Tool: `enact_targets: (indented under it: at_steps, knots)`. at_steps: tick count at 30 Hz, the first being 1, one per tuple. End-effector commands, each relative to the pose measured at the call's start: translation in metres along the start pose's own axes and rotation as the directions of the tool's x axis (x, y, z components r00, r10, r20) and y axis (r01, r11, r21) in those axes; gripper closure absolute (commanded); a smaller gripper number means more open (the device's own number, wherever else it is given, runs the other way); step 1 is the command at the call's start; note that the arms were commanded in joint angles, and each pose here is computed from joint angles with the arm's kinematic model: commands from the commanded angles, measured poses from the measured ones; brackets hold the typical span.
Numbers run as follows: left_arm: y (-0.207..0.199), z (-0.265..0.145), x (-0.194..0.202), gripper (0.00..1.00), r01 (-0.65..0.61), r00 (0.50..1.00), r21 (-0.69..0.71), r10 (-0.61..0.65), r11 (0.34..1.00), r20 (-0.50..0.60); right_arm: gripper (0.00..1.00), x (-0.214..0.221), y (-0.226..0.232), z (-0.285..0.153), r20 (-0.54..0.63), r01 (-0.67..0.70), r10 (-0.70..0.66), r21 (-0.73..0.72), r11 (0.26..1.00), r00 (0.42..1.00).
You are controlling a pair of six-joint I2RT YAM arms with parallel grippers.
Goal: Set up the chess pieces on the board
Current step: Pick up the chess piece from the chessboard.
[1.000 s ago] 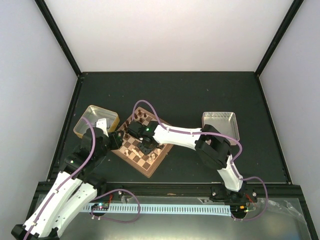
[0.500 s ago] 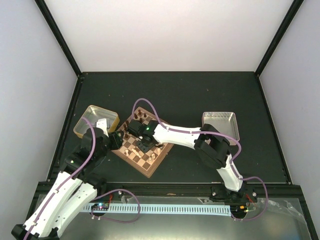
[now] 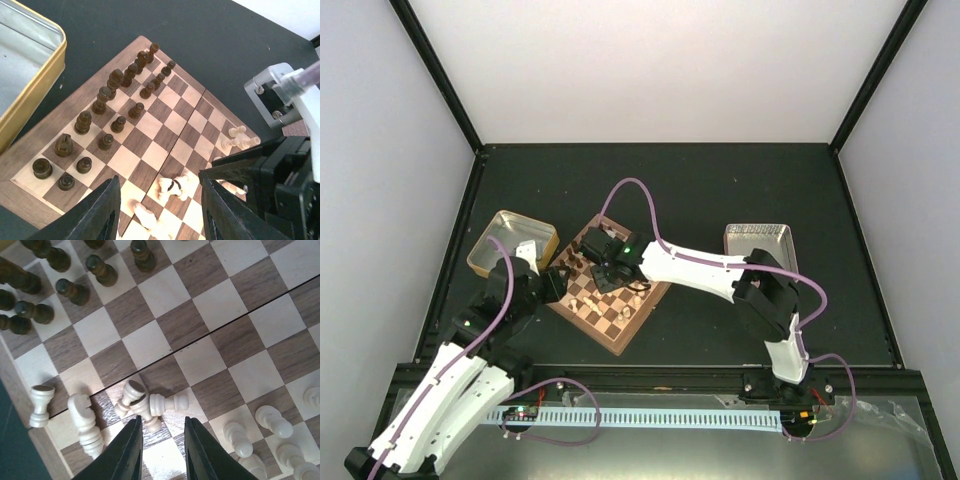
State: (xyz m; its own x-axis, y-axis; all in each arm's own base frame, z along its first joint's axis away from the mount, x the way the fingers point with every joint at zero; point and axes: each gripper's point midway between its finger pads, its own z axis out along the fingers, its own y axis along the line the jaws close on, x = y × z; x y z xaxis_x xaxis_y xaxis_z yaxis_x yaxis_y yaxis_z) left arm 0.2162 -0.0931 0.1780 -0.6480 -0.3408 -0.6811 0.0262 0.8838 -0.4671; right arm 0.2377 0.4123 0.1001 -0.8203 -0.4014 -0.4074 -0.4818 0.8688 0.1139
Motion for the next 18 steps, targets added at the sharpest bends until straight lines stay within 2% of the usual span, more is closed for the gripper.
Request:
enact_targets:
  at_steps: [1,5,13,18]
  knots:
    - [-0.004,0.003,0.006,0.54,0.031,0.999,0.036,-0.031,0.999,-0.021,0.74,0.006,-0.006,0.014,-0.034,-0.112,0.112,0.02,0.994,0.993]
    - [-0.006,0.009,0.014,0.55,0.051,0.998,0.067,-0.048,0.996,-0.045,0.69,0.012,-0.002,0.021,-0.065,-0.123,0.123,0.006,0.992,0.99]
    - [-0.022,0.031,0.042,0.56,0.074,0.986,0.183,-0.044,0.98,-0.164,0.7,0.022,-0.003,0.039,-0.108,-0.123,0.124,0.017,0.992,0.986]
    - [-0.02,0.045,0.054,0.58,0.099,0.972,0.177,-0.057,0.979,-0.227,0.72,0.022,-0.011,0.044,-0.104,-0.117,0.122,0.055,0.992,0.987]
